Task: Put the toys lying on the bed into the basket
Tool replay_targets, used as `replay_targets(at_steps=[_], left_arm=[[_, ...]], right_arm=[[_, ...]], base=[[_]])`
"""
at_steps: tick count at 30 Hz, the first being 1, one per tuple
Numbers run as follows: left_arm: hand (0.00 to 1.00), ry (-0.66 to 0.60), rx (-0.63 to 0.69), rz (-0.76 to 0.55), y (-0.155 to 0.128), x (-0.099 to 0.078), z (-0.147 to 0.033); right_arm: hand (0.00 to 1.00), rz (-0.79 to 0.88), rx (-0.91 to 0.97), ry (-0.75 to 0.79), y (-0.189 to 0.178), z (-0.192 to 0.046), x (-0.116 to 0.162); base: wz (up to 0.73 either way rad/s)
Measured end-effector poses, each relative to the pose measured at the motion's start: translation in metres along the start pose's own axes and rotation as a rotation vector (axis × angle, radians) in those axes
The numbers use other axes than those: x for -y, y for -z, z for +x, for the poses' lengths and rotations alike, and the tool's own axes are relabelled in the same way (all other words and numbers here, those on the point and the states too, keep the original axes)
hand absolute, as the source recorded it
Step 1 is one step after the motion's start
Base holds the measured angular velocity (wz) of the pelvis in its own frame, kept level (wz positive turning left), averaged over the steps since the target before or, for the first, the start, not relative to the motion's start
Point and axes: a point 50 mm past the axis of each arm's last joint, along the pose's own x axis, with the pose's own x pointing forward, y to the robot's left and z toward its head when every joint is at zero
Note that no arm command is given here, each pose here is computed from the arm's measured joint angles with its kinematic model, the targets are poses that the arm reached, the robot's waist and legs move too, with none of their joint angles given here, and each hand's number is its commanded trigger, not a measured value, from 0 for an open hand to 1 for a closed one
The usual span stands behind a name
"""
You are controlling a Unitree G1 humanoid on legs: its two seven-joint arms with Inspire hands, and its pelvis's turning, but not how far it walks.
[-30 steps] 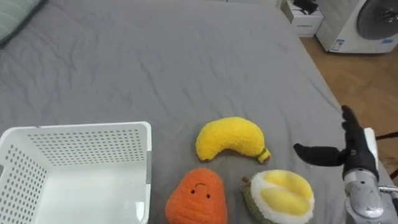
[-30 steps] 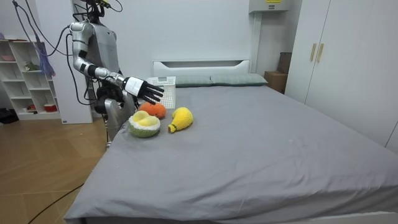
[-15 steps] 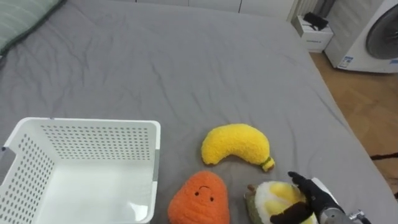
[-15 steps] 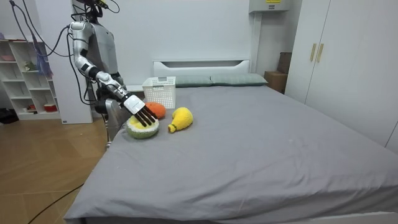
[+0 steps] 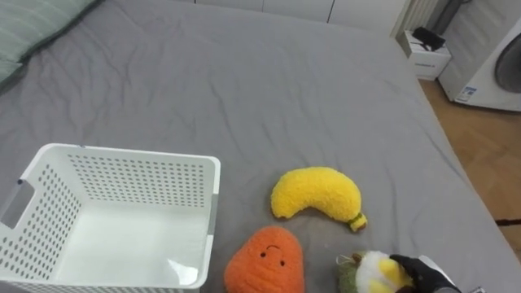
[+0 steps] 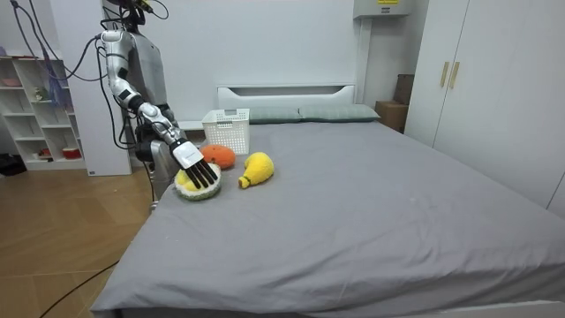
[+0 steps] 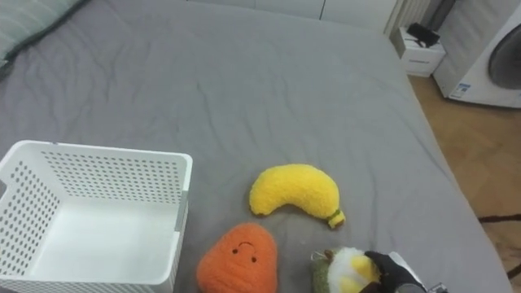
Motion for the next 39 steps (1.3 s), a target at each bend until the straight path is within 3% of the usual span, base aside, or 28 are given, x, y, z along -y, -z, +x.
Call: replay_targets(at_steps=[16, 26, 31, 39], left_arm=[[0.00, 0.026, 0.039, 0.028, -0.014, 0.009, 0.000], [0.00, 0.019, 0.056, 0.004, -0.019, 0.007, 0.000], [0.00, 0.013, 0.064, -0.021, -0.018, 0.004, 0.000], [0.00, 0.052, 0.095, -0.020, -0.021, 0.006, 0.000]], right_arm=[[1.00, -0.096, 0.003, -0.070, -0.008, 0.000, -0.011], [1.00, -0.125, 0.224, 0.063, -0.060, -0.014, 0.012], [1.00, -0.133, 0.403, 0.207, -0.099, -0.039, 0.041], [1.00, -0.115, 0.765, 0.389, -0.167, -0.100, 0.070]], base=[[0.00], [0.01], [0.00], [0.01]])
